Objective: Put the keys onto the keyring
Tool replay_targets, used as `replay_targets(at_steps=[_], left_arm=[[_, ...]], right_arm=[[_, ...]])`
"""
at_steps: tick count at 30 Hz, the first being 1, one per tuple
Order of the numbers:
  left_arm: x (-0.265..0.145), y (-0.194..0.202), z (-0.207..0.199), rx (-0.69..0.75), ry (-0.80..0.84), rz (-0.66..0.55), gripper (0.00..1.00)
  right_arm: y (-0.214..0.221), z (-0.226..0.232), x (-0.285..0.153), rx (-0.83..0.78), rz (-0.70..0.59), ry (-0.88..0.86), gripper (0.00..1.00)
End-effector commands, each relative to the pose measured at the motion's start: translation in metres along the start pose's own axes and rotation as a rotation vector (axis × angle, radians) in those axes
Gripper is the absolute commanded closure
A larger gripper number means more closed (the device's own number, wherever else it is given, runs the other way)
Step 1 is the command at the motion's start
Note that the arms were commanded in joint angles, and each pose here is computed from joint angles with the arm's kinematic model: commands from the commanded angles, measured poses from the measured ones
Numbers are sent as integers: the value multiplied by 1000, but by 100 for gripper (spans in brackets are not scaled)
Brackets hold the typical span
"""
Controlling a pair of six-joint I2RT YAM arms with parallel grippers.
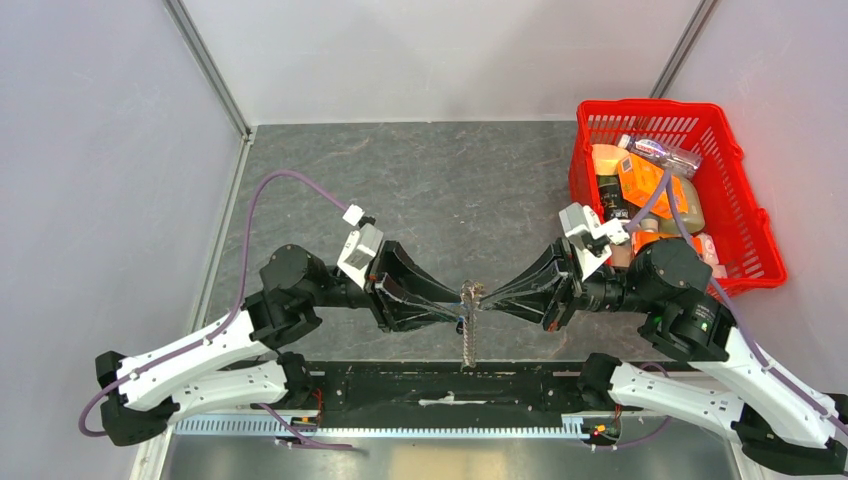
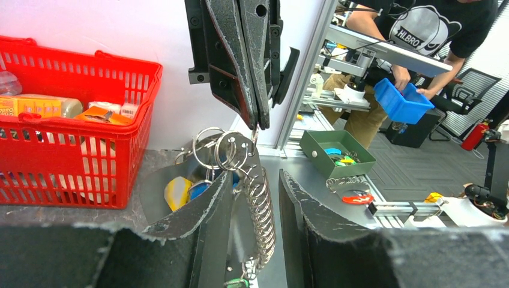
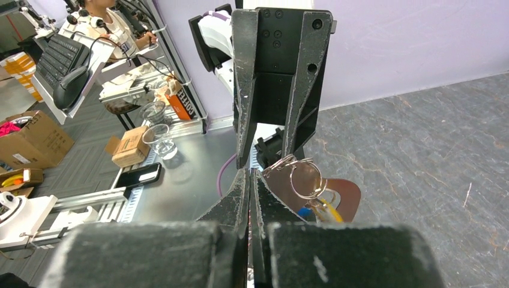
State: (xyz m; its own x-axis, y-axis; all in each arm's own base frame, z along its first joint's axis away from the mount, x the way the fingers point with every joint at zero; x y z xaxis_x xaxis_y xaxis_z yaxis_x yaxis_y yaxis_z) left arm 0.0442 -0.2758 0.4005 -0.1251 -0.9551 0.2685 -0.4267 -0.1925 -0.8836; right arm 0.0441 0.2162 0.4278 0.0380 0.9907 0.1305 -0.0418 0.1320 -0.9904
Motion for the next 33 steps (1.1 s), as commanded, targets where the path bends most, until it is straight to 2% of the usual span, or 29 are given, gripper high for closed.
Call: replay_targets(at_steps=[1, 7, 14, 33], left_arm=[[1, -7, -9, 4, 50, -30, 59], [4, -12, -11, 1, 71, -60, 59], [4, -14, -13, -5, 73, -65, 59], [5, -27, -16, 30, 63, -96, 60]], right_arm=[[-26, 2, 1, -42, -112, -3, 100], [-27, 2, 3, -64, -189, -17, 100], [-28, 1, -2, -171, -298, -13, 100], [-22, -1, 6, -163, -269, -33, 100]])
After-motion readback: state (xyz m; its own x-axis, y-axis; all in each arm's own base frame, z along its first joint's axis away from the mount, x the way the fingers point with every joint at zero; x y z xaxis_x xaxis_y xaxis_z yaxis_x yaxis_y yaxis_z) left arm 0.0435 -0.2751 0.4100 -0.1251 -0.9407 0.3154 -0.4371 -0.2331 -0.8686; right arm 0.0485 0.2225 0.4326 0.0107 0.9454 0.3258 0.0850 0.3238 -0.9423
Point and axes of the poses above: each gripper's point midway between its finger pads, its own x axis out along the fingers, its own z axis along the line the jaws close on, y = z × x, the point moved 4 cm from there along -x, back along the fingers, and after that the axes turned 11 degrees about -x, right-handed, at the moved point
